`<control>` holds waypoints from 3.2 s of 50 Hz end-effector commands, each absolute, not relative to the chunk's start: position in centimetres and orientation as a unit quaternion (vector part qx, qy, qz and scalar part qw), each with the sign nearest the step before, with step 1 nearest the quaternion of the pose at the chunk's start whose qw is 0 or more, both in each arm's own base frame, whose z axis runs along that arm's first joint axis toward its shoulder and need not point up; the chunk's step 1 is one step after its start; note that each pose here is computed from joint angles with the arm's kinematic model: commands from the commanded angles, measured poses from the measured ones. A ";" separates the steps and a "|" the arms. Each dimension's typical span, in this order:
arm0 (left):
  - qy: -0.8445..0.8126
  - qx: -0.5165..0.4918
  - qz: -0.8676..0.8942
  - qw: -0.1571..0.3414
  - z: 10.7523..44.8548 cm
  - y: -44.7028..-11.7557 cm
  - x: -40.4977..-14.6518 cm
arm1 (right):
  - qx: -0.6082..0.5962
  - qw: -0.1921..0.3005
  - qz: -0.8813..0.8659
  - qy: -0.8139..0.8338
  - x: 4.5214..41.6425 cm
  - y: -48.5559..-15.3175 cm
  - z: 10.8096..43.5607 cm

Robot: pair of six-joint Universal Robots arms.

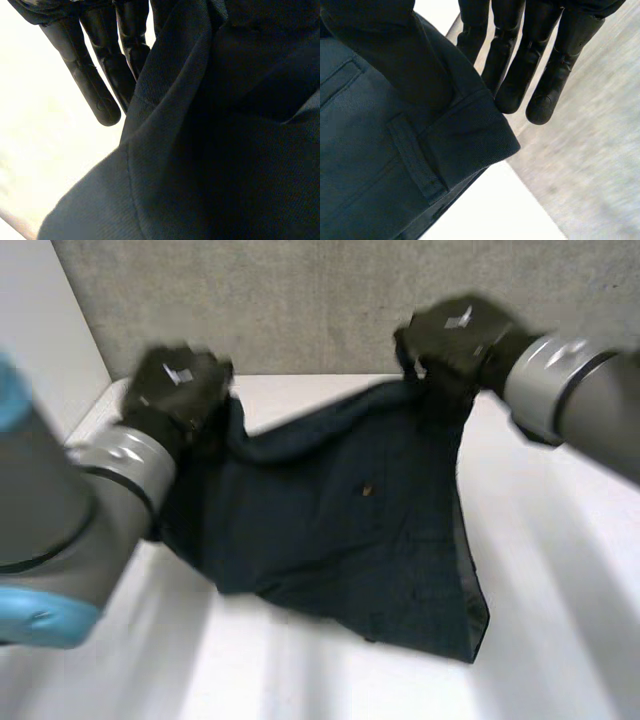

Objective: Fold the shorts.

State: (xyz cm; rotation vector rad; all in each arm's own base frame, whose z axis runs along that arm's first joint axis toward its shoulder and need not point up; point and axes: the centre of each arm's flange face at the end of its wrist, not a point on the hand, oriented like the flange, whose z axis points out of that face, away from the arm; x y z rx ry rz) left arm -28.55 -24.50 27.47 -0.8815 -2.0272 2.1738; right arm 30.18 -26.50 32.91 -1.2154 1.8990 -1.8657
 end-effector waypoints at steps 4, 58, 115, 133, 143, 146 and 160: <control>-0.646 -0.246 0.723 -0.011 24.8 -32.6 -30.8 | -0.389 0.029 -0.663 0.639 32.5 -33.1 26.9; -0.744 -0.325 0.580 -0.061 14.5 -21.2 -27.6 | -0.473 0.032 -0.537 0.697 29.3 -26.4 17.1; -0.789 -0.307 0.528 0.059 15.5 -13.6 -22.0 | -0.441 0.039 -0.553 0.706 24.2 -21.4 14.2; -0.750 -0.341 0.563 0.068 14.1 -10.7 -22.8 | -0.442 0.041 -0.552 0.706 24.2 -21.2 14.0; -0.762 -0.352 0.541 0.061 12.8 -11.2 -23.2 | -0.443 0.040 -0.552 0.706 24.2 -21.2 14.0; -0.763 -0.359 0.535 0.054 12.4 -11.2 -23.2 | -0.443 0.041 -0.552 0.706 24.2 -21.2 14.0; -0.763 -0.367 0.531 0.048 11.9 -12.4 -24.1 | -0.443 0.041 -0.551 0.706 24.2 -21.1 14.0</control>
